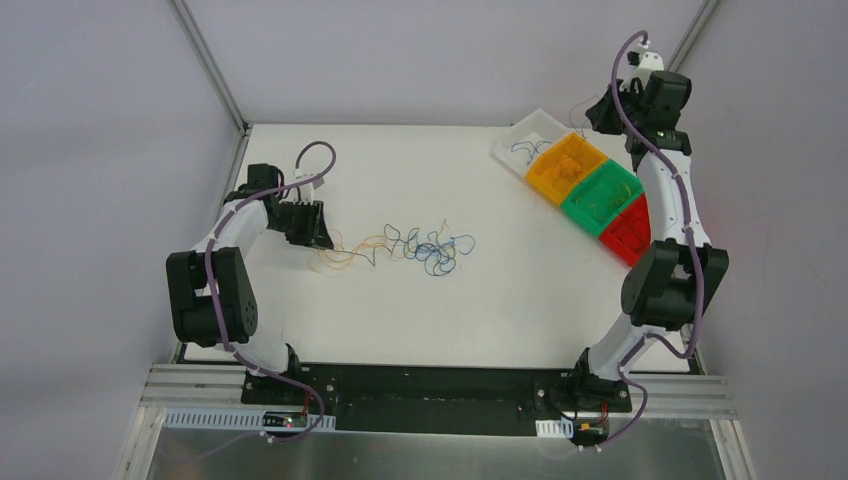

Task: Untangle the cables

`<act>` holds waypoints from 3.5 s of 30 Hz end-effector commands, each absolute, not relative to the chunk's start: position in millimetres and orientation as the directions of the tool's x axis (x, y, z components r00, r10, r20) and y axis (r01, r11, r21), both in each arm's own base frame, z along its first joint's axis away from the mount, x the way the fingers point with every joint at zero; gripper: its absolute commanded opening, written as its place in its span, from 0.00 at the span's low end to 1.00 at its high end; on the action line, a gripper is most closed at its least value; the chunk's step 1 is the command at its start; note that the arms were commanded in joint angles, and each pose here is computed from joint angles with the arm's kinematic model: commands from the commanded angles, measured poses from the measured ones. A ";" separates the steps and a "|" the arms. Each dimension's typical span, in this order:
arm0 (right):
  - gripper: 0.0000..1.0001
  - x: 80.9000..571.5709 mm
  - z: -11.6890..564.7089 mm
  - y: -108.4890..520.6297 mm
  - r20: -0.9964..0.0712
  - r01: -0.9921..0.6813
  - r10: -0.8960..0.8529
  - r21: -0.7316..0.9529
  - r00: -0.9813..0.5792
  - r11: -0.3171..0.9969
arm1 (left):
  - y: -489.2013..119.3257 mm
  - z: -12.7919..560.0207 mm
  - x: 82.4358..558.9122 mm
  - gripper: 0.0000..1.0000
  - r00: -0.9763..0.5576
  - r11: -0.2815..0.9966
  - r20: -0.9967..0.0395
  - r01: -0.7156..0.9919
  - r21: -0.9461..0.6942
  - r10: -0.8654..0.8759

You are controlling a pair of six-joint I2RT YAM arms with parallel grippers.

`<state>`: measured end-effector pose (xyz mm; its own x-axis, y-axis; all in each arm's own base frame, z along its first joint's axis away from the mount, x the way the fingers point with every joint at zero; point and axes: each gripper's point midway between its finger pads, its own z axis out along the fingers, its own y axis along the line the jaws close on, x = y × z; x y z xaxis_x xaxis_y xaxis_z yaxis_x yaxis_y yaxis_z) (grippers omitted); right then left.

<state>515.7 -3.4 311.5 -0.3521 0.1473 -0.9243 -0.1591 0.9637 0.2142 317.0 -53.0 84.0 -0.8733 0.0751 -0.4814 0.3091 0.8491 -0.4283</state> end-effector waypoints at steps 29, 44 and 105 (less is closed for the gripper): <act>0.82 486.2 264.5 26.4 -0.845 -0.327 0.041 0.251 -0.534 0.911 | -159.3 163.3 301.9 0.00 -0.801 0.656 -0.571 0.529 -0.537 0.179; 0.88 307.6 314.3 277.5 -0.875 -0.811 -0.115 0.378 -0.471 0.446 | -204.8 300.9 286.9 0.08 -0.697 0.488 -0.714 0.646 -0.587 0.063; 0.00 284.9 151.8 194.6 -0.743 -0.686 -0.320 0.248 -0.588 0.684 | -113.9 287.6 312.6 0.00 -0.664 0.682 -0.742 0.500 -0.534 -0.095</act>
